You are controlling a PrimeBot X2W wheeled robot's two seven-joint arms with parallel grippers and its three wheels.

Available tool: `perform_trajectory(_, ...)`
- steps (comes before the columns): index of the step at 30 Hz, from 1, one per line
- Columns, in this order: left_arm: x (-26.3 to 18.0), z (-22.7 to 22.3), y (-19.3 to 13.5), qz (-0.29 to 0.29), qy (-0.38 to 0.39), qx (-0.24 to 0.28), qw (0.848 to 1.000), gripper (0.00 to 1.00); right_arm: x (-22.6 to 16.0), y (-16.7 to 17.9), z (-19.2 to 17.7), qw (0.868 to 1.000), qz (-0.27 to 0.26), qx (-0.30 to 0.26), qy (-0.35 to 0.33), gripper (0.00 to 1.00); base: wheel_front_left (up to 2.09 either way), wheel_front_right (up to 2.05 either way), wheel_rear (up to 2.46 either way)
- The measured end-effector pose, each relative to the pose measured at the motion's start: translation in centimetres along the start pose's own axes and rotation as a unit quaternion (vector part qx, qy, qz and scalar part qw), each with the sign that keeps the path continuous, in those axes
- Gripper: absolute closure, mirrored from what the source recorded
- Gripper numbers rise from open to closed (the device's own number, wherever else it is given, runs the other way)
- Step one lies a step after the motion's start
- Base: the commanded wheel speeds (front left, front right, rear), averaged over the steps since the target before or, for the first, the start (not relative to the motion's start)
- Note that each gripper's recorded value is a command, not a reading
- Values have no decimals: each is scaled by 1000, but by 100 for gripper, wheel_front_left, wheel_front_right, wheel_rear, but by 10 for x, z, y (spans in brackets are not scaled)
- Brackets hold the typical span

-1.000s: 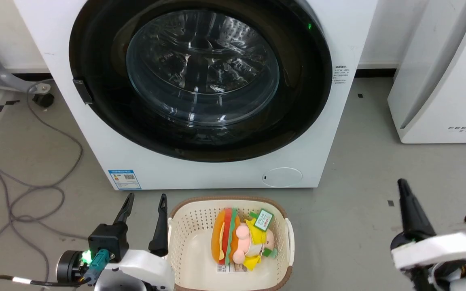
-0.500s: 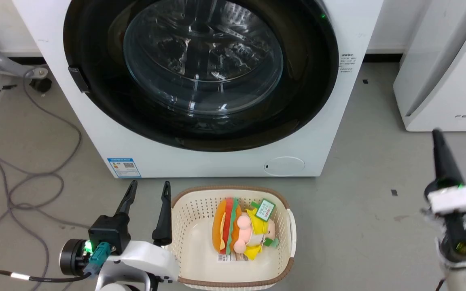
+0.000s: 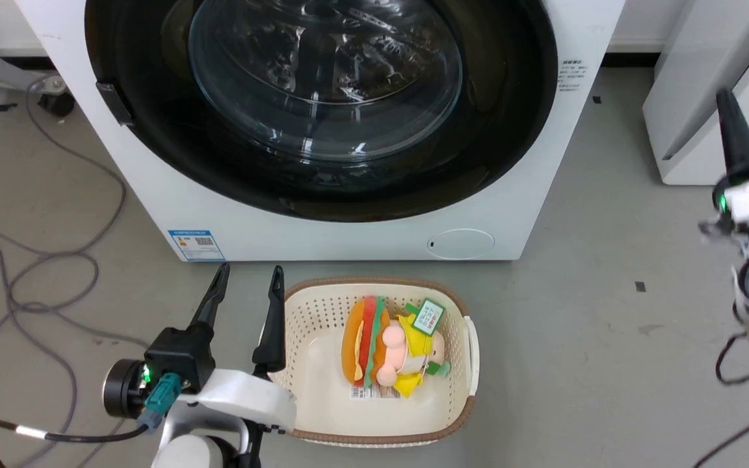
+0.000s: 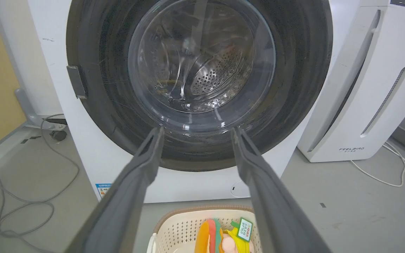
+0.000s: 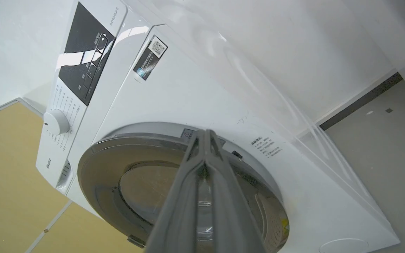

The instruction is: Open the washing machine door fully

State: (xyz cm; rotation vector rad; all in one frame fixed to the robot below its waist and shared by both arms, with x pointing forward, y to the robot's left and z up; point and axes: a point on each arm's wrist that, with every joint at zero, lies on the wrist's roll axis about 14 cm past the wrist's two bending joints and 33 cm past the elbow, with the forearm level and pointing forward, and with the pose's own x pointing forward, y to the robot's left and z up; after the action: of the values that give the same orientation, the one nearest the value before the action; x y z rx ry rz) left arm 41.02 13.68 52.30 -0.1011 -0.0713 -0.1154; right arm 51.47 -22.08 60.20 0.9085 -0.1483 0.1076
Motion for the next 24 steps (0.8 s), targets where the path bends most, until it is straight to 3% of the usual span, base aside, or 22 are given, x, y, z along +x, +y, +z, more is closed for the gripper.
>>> perform_trajectory(11, 11, -7, -2, -5, 0, -11, 1000, 0, 54, 28, -2, 998, 32, 16, 57, 100, 0, 0, 0)
perform_trajectory(24, 22, -14, -6, -13, -1, -26, 1000, 0, 98, 41, -24, 992, 25, 4, 127, 100, 0, 0, 0)
